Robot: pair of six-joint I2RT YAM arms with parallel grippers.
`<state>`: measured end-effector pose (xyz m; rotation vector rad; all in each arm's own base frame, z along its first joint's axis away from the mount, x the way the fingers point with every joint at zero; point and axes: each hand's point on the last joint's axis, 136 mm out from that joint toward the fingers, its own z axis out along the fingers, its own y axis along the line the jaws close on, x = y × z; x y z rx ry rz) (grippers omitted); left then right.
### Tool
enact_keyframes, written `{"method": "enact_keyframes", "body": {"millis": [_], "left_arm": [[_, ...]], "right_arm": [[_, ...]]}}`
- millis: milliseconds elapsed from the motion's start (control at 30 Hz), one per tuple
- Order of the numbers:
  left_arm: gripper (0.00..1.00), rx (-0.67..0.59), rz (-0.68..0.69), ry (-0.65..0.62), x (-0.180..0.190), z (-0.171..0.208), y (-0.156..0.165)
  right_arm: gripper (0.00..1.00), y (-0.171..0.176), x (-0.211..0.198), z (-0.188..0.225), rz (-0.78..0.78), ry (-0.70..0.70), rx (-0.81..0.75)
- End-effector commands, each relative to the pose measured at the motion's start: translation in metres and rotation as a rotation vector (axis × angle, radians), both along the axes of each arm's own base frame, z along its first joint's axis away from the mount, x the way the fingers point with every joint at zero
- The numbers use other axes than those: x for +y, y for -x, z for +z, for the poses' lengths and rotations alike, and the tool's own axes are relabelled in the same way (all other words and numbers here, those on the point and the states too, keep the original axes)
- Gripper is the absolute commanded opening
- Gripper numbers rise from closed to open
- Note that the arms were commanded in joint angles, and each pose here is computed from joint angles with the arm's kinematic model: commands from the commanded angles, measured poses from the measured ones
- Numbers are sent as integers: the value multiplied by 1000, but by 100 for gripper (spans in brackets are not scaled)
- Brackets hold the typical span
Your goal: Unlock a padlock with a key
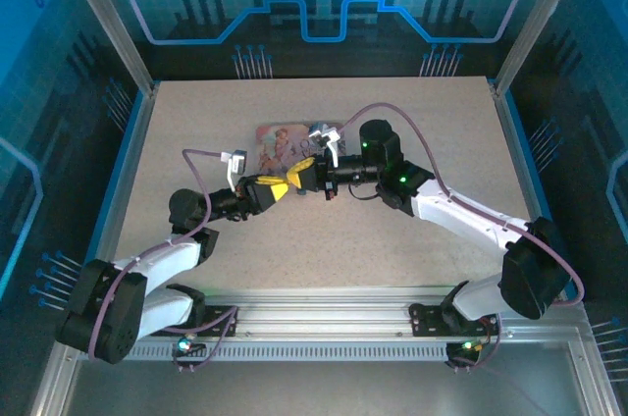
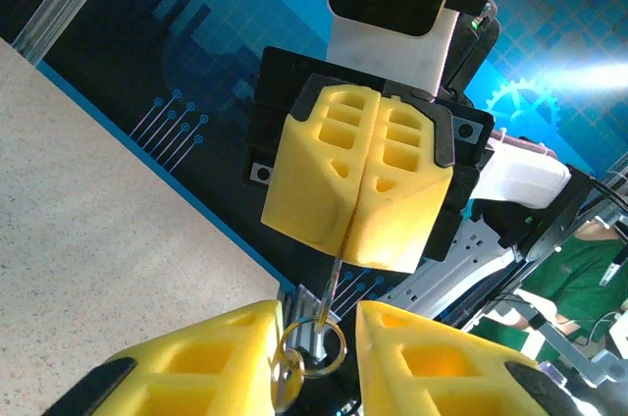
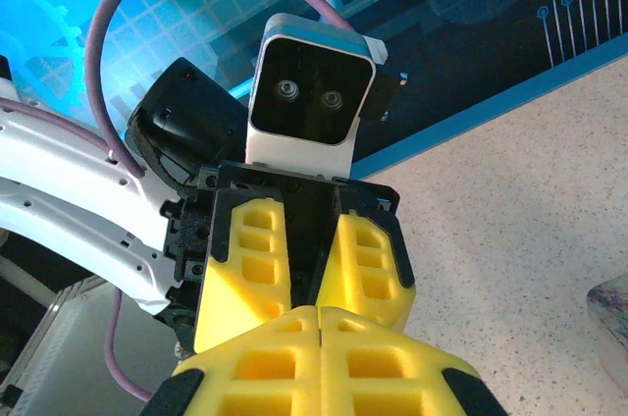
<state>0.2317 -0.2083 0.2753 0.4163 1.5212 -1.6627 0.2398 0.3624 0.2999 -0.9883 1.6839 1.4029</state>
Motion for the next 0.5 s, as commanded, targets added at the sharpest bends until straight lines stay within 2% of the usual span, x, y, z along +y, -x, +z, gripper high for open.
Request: {"method": "enact_keyframes", "body": {"millis": [0,167,367,467], "left_arm": [[29,-67,-5,11,0,12,4],[33,-65,7,13,1,12,3],[29,-66,9,16,1,15,1],[23,-67,10,18,1,17,1]], "right_arm": [[0,3,3,1,0,-7,-18],[0,4,2,2,-3,-9,-31],[0,6,4,1,-1,-1,-47],[0,7,5,2,-2,-2,-50]]}}
